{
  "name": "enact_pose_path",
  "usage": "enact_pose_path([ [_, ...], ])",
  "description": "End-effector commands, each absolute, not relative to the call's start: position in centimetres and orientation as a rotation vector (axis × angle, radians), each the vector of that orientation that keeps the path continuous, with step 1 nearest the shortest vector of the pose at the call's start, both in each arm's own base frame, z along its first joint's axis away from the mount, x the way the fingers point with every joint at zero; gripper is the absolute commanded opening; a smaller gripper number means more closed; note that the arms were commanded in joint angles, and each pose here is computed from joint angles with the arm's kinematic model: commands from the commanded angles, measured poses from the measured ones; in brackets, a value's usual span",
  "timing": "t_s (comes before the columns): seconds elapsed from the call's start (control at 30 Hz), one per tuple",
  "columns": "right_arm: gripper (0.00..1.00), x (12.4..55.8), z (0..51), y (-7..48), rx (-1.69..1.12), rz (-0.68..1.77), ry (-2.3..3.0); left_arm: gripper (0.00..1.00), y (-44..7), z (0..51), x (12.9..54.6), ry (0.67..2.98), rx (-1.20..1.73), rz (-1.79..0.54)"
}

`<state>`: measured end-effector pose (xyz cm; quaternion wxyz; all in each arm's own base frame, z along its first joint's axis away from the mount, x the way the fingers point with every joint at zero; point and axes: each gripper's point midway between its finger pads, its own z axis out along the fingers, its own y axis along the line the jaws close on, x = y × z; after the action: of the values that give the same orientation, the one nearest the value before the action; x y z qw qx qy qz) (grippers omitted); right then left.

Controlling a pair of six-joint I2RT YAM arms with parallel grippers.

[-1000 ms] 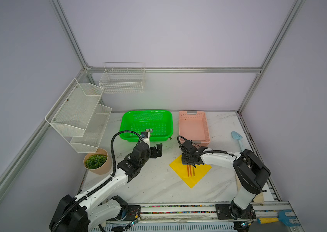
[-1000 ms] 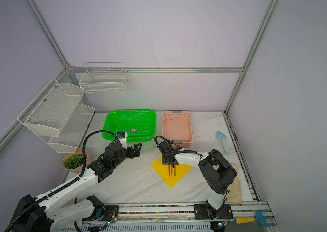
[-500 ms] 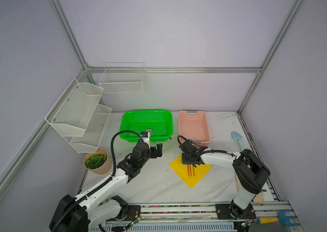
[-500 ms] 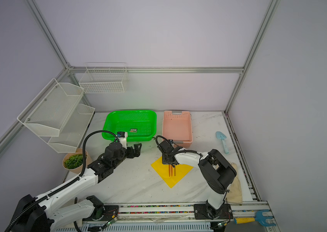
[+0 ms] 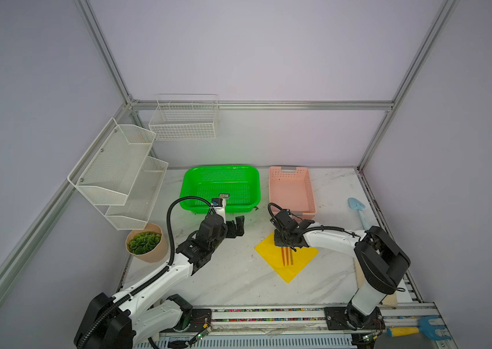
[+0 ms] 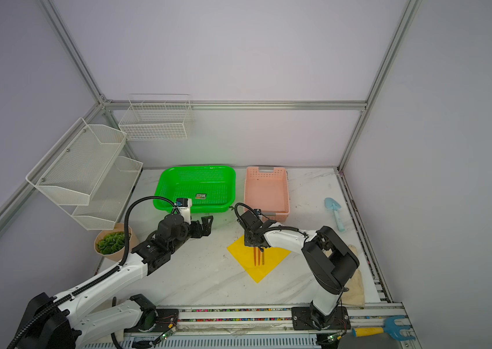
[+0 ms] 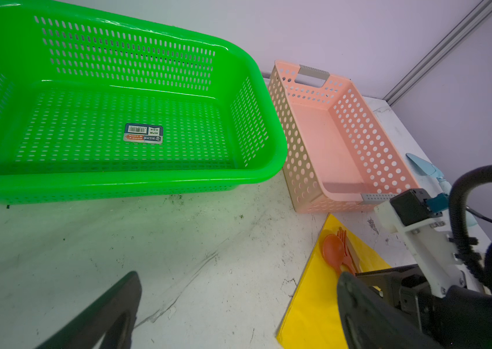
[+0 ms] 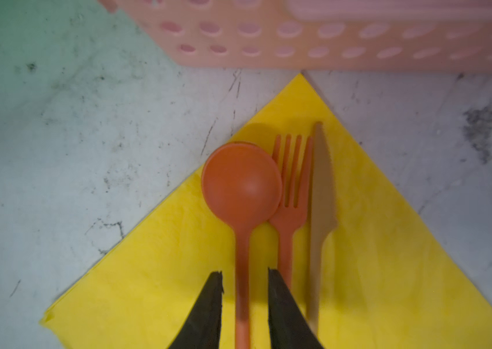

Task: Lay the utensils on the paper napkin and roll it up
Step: 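Raise the right gripper while the left gripper swings toward the near napkin corner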

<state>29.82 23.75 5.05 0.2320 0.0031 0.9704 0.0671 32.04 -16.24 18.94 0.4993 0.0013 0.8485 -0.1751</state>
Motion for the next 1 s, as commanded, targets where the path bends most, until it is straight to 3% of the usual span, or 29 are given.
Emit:
enact_pose_path([
  [0.0, 0.31, 30.4, 9.7, 23.5, 0.015, 0.237, 2.574, 1.0, -16.4, 19.5, 31.8, 2.025, 0.01, -0.442],
  [0.2, 0.37, 29.1, 16.1, 22.3, -0.171, 0.323, 2.378, 1.0, -16.6, 19.6, 31.7, 2.029, 0.025, -0.45],
  [0.43, 0.46, 26.0, 19.2, 20.9, -0.353, 0.388, 2.26, 0.99, -17.8, 18.9, 31.0, 2.051, 0.104, -0.472],
  [0.7, 0.49, 26.8, 21.7, 20.2, -0.168, 0.415, 2.233, 0.94, -26.8, 20.0, 24.1, 1.849, 0.786, -0.409],
  [0.87, 0.67, 29.1, 27.9, 17.2, -0.01, 0.329, 2.074, 0.89, -31.7, 17.3, 18.4, 1.741, 1.162, -0.384],
  [0.97, 0.68, 32.2, 28.5, 14.6, 0.084, 0.321, 2.101, 0.81, -34.2, 15.8, 16.0, 1.735, 1.292, -0.44],
])
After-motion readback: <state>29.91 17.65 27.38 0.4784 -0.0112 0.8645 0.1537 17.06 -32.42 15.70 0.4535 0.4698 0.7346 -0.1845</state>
